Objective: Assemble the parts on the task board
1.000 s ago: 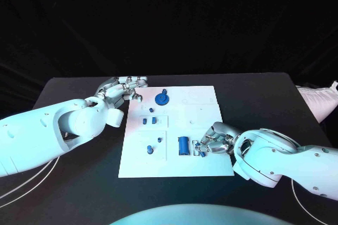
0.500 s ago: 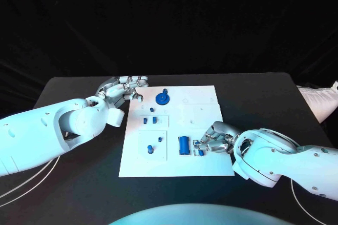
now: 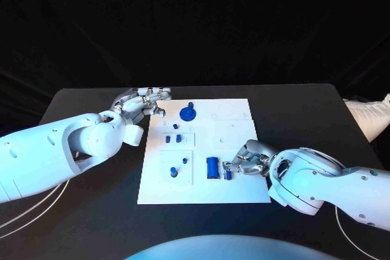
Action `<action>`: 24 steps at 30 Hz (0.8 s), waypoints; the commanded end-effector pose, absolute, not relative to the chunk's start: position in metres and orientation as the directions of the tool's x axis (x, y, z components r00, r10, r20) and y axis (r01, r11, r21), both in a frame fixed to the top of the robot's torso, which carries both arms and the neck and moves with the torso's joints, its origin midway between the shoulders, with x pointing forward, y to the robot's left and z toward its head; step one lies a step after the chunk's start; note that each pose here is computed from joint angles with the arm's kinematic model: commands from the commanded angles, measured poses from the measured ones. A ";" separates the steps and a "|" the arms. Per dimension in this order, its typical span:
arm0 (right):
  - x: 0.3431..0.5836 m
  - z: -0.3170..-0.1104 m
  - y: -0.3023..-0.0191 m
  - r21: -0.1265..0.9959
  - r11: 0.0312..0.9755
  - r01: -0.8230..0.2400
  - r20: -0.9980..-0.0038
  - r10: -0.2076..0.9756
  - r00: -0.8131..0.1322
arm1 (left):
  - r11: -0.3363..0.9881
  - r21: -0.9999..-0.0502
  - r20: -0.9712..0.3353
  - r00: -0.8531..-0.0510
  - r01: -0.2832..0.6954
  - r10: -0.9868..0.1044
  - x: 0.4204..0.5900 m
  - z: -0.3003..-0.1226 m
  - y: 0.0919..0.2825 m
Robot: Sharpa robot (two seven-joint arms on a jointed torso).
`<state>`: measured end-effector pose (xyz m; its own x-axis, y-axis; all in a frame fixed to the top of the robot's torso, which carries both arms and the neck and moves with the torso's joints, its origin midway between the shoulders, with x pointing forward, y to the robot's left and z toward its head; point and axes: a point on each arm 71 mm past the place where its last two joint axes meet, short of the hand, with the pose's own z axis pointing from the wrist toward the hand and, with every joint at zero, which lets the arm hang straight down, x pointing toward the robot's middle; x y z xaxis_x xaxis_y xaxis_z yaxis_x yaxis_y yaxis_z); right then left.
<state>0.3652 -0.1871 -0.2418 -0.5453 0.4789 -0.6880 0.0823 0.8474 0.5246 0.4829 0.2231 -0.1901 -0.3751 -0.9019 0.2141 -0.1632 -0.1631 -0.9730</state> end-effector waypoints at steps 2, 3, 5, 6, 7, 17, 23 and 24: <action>0.364 -0.242 -0.185 0.512 0.856 0.065 -0.692 0.456 -0.560 | -0.169 -0.972 0.221 -0.395 -0.161 -0.892 0.482 -0.189 0.221; 0.364 -0.242 -0.185 0.512 0.856 0.064 -0.692 0.456 -0.560 | -0.169 -0.972 0.221 -0.395 -0.161 -0.892 0.482 -0.189 0.221; 0.364 -0.242 -0.185 0.512 0.856 0.064 -0.692 0.456 -0.561 | -0.169 -0.972 0.221 -0.395 -0.162 -0.892 0.482 -0.189 0.221; 0.364 -0.242 -0.185 0.513 0.856 0.064 -0.691 0.456 -0.561 | -0.169 -0.972 0.221 -0.395 -0.162 -0.892 0.482 -0.189 0.221; 0.364 -0.242 -0.185 0.513 0.856 0.063 -0.691 0.456 -0.561 | -0.169 -0.972 0.221 -0.395 -0.162 -0.892 0.482 -0.189 0.221; 0.364 -0.242 -0.186 0.511 0.857 0.063 -0.696 0.455 -0.555 | -0.169 -0.972 0.221 -0.395 -0.163 -0.892 0.482 -0.189 0.221; 0.364 -0.241 -0.190 0.505 0.861 0.060 -0.699 0.449 -0.556 | -0.169 -0.972 0.221 -0.395 -0.163 -0.892 0.482 -0.189 0.221; 0.363 -0.241 -0.190 0.503 0.862 0.059 -0.699 0.446 -0.558 | -0.169 -0.972 0.221 -0.395 -0.163 -0.891 0.482 -0.189 0.221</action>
<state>0.3644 -0.1910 -0.2416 -0.5480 0.4699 -0.6920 0.0810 0.8532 0.5153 0.4830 0.2231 -0.1904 -0.3760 -0.9014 0.2146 -0.1659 -0.1623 -0.9727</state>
